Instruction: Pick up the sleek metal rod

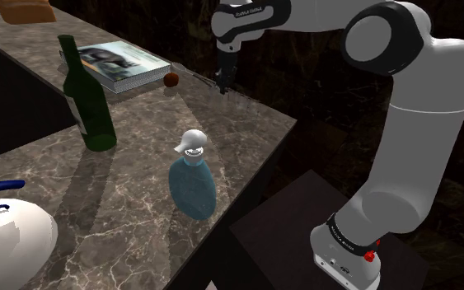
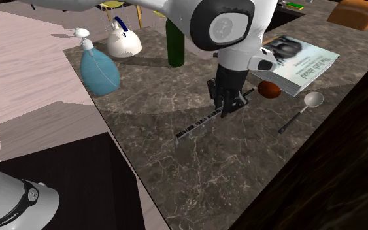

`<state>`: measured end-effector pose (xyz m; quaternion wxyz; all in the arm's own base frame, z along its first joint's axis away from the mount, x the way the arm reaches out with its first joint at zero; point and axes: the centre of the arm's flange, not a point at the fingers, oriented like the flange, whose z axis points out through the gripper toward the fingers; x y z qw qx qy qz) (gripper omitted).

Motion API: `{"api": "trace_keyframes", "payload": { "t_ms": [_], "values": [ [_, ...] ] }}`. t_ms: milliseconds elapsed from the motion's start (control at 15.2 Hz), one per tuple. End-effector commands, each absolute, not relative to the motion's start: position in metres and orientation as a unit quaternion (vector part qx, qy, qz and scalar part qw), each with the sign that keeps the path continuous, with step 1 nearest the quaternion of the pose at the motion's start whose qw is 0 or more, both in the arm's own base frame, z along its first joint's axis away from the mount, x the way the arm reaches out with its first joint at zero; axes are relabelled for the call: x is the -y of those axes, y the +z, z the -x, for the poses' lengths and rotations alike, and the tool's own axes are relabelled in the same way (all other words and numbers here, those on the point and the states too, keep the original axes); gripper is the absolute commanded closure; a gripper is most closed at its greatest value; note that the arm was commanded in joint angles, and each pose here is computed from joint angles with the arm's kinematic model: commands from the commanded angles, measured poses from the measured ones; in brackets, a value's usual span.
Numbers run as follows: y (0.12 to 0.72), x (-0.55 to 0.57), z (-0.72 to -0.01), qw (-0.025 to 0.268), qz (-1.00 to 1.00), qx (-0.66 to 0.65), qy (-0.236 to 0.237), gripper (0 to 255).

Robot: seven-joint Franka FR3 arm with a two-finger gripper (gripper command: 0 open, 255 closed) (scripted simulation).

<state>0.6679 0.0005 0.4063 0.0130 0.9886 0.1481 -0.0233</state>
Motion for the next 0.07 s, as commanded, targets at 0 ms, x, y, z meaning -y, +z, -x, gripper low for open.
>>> {"api": "trace_keyframes", "payload": {
  "t_ms": [0],
  "values": [
    [0.4099,-0.0007,-0.6681,0.013,-0.989,-0.148,-0.024,255]
  ]
}}
